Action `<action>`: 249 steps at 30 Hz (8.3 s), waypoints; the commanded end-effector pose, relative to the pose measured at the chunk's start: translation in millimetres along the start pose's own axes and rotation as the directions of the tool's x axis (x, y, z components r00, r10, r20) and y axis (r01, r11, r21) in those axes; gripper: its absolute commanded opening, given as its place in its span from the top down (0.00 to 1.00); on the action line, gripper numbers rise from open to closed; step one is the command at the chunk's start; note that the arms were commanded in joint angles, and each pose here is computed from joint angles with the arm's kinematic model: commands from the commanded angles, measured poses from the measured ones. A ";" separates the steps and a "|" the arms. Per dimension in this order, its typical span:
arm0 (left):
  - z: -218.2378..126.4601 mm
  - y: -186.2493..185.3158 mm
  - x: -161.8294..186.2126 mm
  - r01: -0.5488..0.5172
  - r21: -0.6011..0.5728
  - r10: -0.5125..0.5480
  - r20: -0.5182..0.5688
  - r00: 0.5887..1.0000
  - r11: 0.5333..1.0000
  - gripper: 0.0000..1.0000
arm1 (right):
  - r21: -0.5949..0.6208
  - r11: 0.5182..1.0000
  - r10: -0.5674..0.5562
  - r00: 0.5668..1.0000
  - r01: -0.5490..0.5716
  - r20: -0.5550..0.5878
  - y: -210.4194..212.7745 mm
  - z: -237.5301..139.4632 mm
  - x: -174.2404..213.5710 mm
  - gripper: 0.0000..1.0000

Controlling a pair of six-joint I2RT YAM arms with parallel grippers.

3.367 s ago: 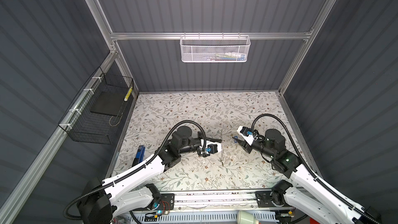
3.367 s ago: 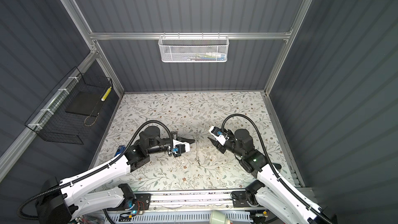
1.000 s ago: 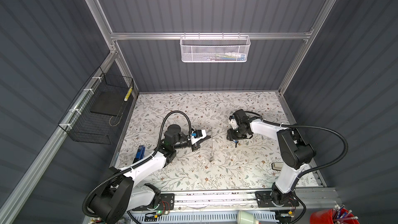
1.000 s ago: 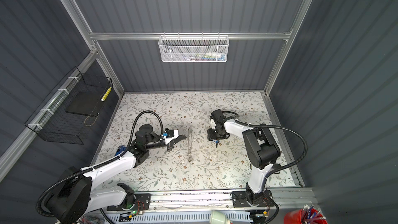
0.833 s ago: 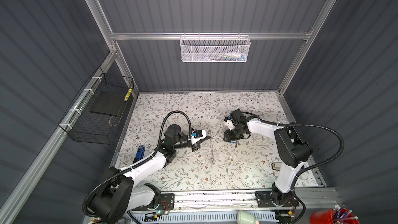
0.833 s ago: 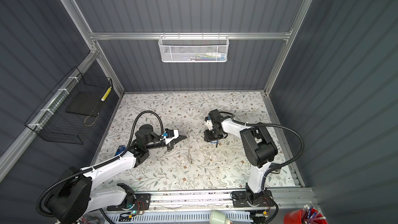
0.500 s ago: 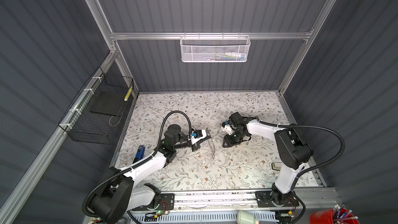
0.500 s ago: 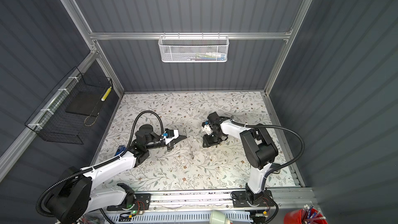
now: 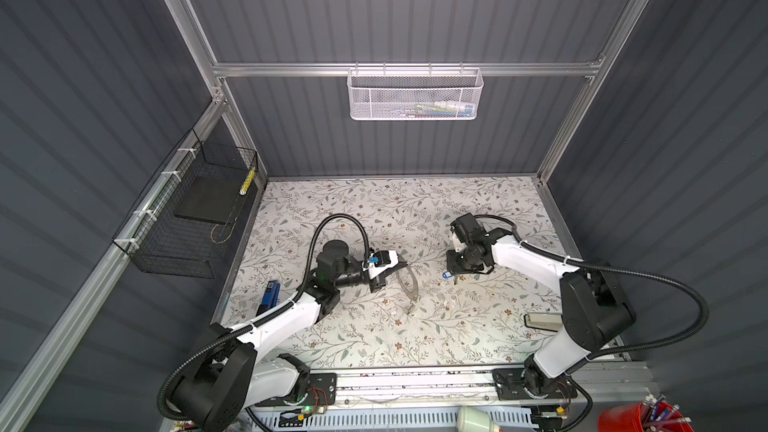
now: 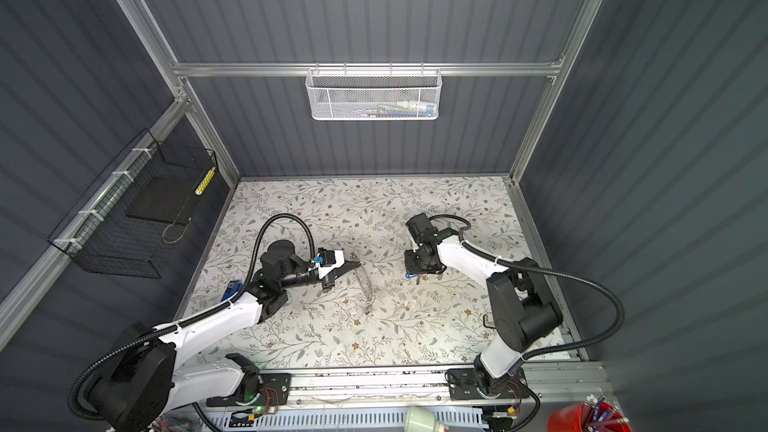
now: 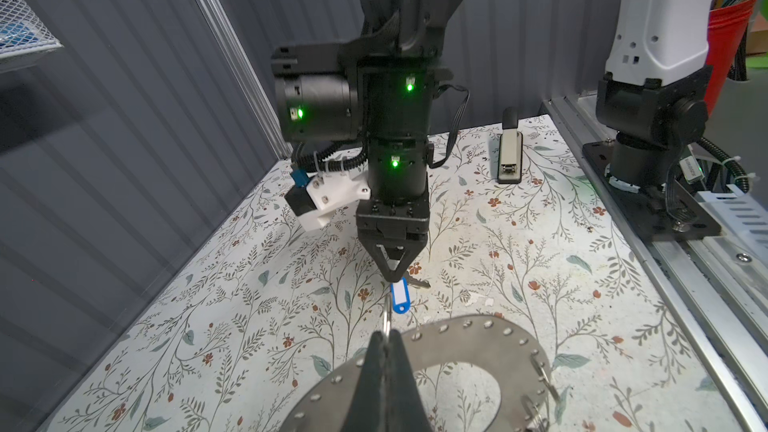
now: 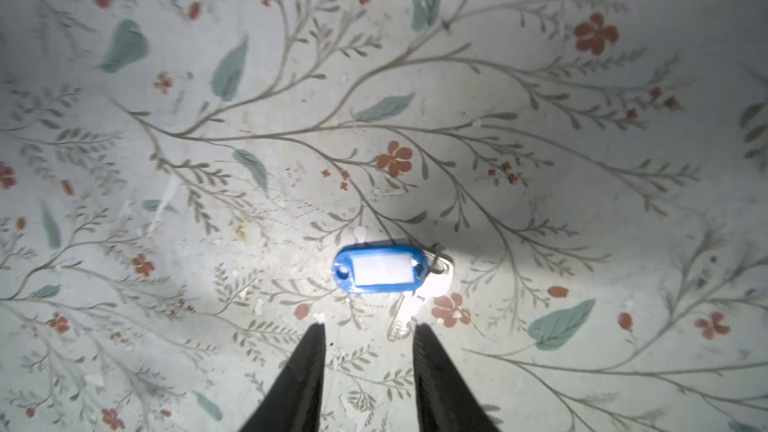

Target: Put the keys on the keyring

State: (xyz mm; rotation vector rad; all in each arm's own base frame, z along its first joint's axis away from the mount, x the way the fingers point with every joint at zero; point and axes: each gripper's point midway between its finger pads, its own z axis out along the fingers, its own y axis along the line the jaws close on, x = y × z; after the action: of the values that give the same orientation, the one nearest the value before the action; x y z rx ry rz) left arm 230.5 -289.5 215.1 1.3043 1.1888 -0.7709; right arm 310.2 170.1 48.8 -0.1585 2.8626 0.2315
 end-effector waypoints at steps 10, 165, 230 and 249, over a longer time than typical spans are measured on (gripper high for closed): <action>-3.2 3.1 -16.3 -0.052 -0.004 0.052 0.036 0.998 0.999 1.00 | 0.087 0.994 0.072 0.997 -0.071 -0.002 -14.6 12.6 -6.4 0.67; 7.8 -28.0 -90.7 -0.593 -0.050 0.595 0.061 0.801 0.803 1.00 | -0.456 0.367 -0.358 0.576 0.811 0.735 143.6 -177.3 38.8 1.00; 12.0 -17.3 -106.8 -0.101 0.222 0.033 0.292 0.956 0.970 1.00 | -0.031 0.257 -0.343 0.121 0.966 0.931 153.7 -253.1 32.5 1.00; 18.8 -33.6 -87.8 -0.361 0.257 0.381 -0.031 0.924 0.897 0.70 | -0.205 0.316 -0.507 0.348 0.926 0.789 138.2 -222.5 43.1 1.00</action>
State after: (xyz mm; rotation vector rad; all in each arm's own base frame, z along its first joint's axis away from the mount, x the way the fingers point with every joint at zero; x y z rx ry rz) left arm 185.7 -331.2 305.5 1.6194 0.8512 -0.6621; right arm 197.7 265.0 266.5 -1.3209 1.5819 0.8581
